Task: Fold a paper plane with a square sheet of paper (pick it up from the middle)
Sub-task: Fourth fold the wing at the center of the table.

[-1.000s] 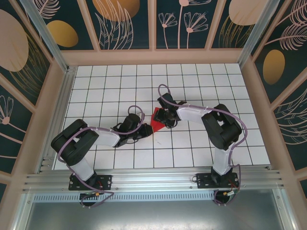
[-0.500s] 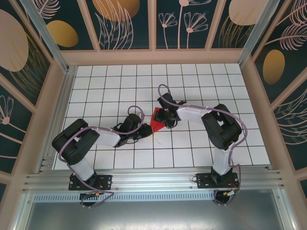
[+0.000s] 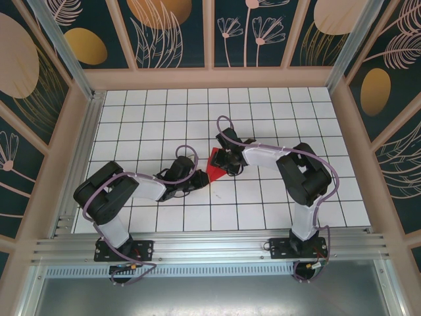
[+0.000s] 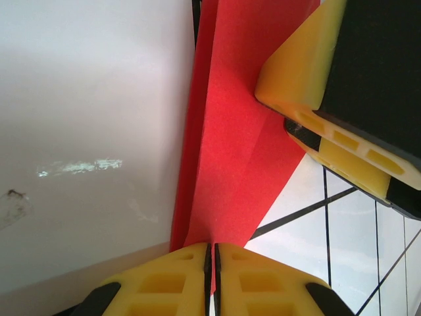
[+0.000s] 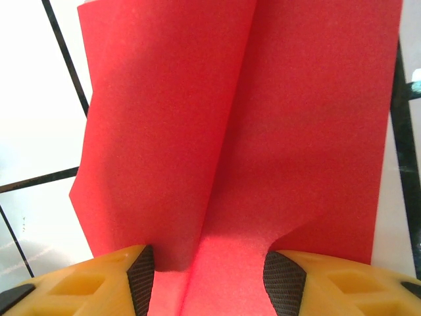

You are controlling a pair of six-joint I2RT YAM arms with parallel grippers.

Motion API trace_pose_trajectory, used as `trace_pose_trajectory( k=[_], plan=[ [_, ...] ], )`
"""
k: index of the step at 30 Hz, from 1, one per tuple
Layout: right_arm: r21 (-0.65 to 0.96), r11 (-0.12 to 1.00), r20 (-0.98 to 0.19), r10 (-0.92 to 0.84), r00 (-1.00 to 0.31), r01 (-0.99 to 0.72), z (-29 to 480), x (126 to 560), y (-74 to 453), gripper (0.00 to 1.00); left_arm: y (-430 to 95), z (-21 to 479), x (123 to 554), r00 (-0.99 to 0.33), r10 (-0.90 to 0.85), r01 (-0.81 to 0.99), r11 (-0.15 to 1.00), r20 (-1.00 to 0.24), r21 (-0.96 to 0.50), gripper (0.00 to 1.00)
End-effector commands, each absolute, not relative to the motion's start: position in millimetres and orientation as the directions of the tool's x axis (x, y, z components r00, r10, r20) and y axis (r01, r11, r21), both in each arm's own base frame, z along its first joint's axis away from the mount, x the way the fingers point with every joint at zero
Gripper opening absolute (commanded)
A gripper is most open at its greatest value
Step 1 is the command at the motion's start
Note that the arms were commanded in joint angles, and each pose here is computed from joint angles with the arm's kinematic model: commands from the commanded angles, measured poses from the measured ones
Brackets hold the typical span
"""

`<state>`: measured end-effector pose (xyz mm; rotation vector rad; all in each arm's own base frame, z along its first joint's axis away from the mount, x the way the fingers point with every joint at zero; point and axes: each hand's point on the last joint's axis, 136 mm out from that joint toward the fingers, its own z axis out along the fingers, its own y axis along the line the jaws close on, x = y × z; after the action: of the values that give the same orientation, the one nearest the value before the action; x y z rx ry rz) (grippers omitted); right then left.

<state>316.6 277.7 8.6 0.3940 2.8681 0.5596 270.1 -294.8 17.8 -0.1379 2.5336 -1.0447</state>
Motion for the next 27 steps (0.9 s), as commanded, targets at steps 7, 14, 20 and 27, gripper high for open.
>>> trace_pose_trajectory(
  k=[7,14,20,27],
  plan=[
    [0.005,0.949,-0.009,0.316,-0.949,0.316,-82.4,257.6,197.2,0.56,-288.0,0.1,264.0,-0.932,-0.198,0.044,0.768,-0.302,-0.64,0.14],
    [0.002,0.949,-0.008,0.316,-0.949,0.316,-83.5,257.7,197.1,0.56,-287.0,1.5,256.6,-0.946,-0.118,0.087,0.806,-0.303,-0.585,0.13],
    [-0.003,0.949,-0.005,0.315,-0.949,0.315,-85.5,257.2,196.9,0.56,-283.3,4.4,248.8,-0.949,-0.088,0.103,0.821,-0.303,-0.562,0.09],
    [-0.01,0.949,-0.005,0.315,-0.949,0.315,-86.9,257.6,196.3,0.56,-279.4,7.2,245.3,-0.949,-0.086,0.102,0.826,-0.302,-0.555,0.06]
  ],
)
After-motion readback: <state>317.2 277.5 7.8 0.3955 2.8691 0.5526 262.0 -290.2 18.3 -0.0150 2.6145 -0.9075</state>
